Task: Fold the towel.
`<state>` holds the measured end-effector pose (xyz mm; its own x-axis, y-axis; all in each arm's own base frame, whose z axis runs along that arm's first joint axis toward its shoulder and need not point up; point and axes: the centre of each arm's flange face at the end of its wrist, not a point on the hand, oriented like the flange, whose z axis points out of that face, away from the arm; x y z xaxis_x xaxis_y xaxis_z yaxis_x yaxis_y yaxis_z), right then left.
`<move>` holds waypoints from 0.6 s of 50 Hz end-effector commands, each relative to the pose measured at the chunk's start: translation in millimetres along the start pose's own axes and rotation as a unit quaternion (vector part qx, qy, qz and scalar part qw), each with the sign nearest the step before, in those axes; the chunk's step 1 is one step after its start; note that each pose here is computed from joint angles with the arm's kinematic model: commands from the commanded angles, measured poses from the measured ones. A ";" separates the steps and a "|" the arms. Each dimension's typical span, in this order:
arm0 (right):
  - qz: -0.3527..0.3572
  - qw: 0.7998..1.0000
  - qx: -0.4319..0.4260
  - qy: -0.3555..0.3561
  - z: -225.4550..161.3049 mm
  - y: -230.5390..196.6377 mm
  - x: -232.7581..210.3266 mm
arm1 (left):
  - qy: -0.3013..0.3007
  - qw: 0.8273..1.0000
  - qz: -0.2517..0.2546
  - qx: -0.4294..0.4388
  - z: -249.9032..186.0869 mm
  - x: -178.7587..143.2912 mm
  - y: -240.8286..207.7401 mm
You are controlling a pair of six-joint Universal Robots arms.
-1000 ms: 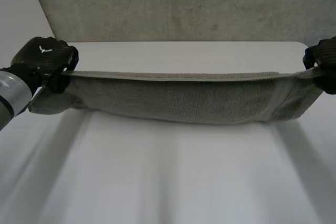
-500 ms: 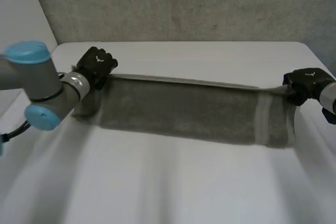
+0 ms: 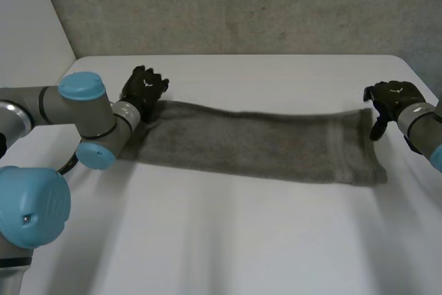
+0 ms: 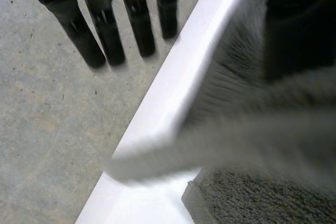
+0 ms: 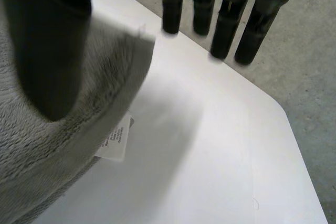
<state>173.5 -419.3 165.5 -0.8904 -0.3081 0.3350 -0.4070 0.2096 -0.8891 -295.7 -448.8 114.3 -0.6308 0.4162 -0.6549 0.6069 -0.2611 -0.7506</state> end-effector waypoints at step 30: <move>-0.029 0.993 0.111 -0.005 -119.3 -69.5 3.3 | 0.035 0.992 -0.118 0.006 -27.5 -44.7 -52.0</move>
<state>174.3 -341.0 272.6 -0.8792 -0.2842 0.3823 -0.3894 -0.0336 -0.9205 -297.7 -429.1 196.4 -0.7150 0.5180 -0.4695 0.4171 -0.2230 -0.8811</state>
